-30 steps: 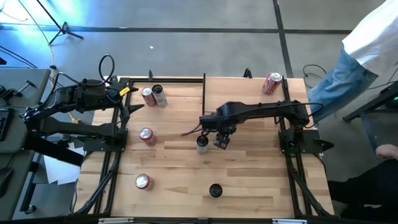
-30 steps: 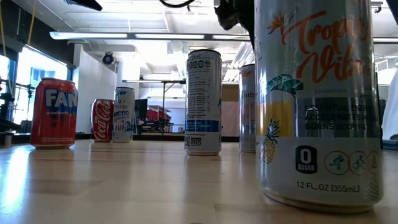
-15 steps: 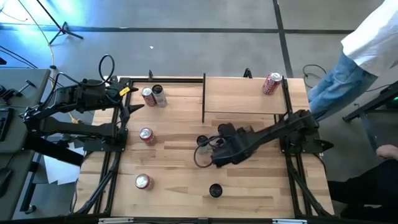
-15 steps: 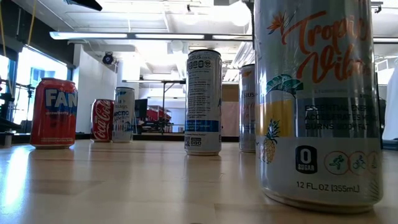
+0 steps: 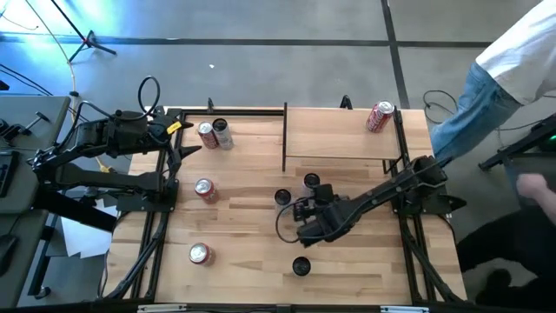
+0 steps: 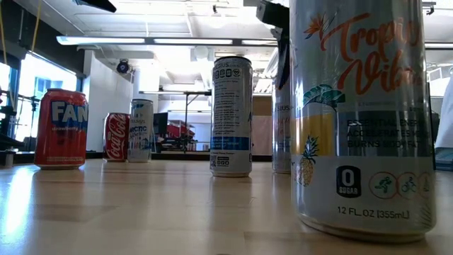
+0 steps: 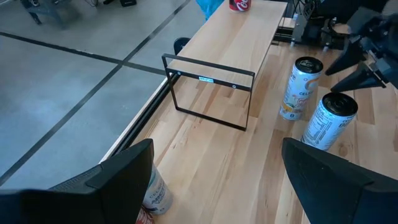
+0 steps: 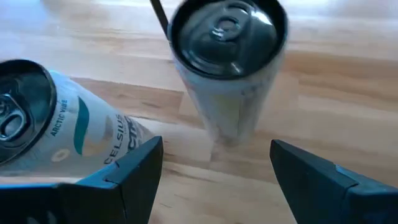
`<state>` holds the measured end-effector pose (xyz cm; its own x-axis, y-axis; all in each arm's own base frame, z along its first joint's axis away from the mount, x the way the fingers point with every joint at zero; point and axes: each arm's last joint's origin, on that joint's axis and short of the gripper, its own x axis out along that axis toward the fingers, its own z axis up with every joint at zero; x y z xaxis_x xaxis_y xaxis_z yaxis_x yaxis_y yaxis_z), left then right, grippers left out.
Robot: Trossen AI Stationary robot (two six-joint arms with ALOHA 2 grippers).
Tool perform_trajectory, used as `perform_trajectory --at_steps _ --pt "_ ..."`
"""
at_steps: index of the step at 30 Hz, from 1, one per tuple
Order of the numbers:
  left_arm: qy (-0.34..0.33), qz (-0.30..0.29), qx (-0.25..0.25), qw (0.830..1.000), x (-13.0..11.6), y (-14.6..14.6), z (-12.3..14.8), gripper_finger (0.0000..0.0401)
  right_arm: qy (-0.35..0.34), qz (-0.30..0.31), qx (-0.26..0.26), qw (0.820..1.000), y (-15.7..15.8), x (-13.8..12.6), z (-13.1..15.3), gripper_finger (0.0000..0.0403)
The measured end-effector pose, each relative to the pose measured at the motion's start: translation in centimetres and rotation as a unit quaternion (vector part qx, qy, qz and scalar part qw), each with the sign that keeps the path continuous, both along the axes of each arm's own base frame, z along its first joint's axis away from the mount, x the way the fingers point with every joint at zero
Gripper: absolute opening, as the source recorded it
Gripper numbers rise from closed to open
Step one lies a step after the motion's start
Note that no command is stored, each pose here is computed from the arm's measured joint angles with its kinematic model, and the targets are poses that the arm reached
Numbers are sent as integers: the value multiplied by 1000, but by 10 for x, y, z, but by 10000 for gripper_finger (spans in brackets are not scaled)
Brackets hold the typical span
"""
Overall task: Place canned beverage on shelf
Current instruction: Put the white soda can on the shelf
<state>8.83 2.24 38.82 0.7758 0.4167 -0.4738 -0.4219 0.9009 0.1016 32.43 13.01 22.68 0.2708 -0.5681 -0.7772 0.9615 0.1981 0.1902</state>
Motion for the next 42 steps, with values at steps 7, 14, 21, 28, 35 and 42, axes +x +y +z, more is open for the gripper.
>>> perform_trajectory --at_steps 7,14,21,28,35,42 --pt "0 0 0 1000 0 0 0 335 -4 2 -2 1000 1 6 -10 281" --pt "0 0 0 1000 0 0 0 335 9 -9 -7 1000 -10 19 -25 281" --pt "0 0 0 1000 0 0 0 335 15 -40 -20 999 -32 26 -28 281" --pt "0 0 0 1000 0 0 0 335 20 -61 -31 997 -52 33 -31 272" --pt "0 0 0 1000 0 0 0 335 34 -54 -38 997 -61 35 -31 231" --pt "0 0 0 1000 0 0 0 335 51 -39 -42 997 -61 34 -31 218"
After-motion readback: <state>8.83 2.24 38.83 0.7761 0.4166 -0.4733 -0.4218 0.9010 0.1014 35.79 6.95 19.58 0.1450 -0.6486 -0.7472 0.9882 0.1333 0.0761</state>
